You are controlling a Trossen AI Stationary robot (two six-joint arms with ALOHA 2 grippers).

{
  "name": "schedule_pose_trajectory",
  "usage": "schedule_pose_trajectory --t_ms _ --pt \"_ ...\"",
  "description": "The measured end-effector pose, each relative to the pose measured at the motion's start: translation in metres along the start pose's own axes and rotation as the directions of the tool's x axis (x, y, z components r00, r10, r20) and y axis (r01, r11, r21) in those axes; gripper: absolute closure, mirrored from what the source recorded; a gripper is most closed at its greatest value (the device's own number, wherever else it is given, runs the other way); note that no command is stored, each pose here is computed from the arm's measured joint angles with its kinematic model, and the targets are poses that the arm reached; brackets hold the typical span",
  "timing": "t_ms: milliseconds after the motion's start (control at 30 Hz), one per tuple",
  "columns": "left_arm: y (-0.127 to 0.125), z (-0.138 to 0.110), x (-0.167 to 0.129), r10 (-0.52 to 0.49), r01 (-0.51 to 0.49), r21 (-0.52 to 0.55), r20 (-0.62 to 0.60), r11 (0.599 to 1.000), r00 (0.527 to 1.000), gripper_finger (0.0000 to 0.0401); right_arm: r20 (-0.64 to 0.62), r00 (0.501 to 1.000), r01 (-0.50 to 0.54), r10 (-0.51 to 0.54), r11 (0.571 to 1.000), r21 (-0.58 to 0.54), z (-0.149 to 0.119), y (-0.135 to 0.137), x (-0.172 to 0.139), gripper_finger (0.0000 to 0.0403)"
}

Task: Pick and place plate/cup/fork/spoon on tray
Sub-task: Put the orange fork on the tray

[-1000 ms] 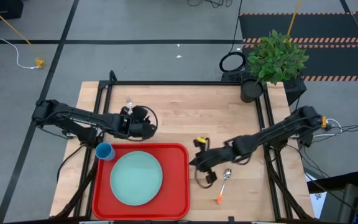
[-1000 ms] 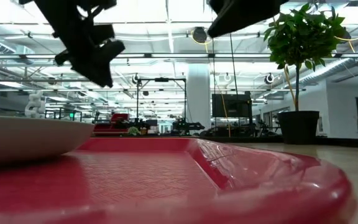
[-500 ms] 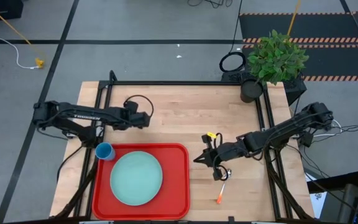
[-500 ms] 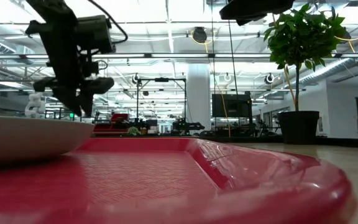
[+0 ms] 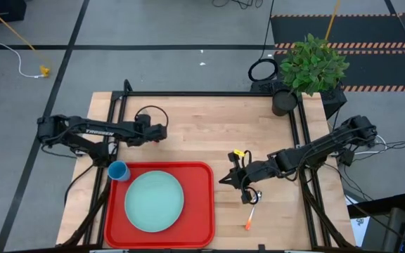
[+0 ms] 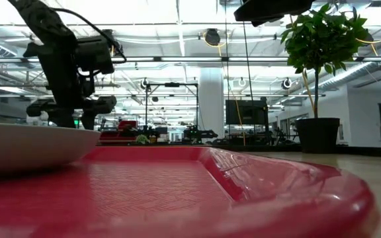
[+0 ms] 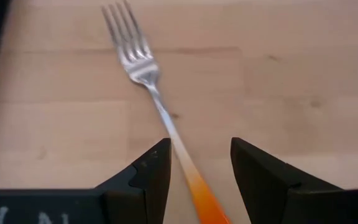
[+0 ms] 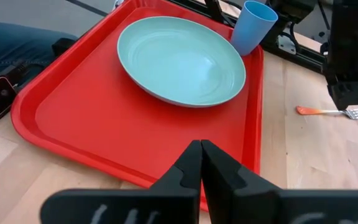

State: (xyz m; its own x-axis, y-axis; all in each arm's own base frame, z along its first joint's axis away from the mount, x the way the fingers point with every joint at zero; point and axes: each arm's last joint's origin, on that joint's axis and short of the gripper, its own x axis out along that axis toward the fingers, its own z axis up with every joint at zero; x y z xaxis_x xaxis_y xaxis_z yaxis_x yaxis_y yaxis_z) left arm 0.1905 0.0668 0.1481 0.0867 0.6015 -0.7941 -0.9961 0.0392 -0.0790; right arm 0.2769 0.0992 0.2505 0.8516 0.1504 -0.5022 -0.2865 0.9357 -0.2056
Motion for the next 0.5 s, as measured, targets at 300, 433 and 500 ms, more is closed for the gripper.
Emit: schedule_pose_trajectory --t_ms 300,433,500 --pt "0.013 0.001 0.012 0.061 -0.061 -0.052 0.004 0.997 0.998 0.0231 0.000 1.000 -0.004 0.004 1.000 0.001 0.000 0.000 0.000 0.0403" --pt "0.016 0.000 0.018 0.037 -0.038 -0.088 -0.007 0.995 0.999 0.0231 0.001 1.000 -0.006 0.006 1.000 0.001 0.000 0.001 0.000 0.0403" --pt "0.016 0.001 0.021 0.019 -0.018 -0.101 0.001 0.995 1.000 0.0231 0.002 1.000 -0.010 0.010 1.000 -0.001 0.000 0.002 0.000 0.0403"
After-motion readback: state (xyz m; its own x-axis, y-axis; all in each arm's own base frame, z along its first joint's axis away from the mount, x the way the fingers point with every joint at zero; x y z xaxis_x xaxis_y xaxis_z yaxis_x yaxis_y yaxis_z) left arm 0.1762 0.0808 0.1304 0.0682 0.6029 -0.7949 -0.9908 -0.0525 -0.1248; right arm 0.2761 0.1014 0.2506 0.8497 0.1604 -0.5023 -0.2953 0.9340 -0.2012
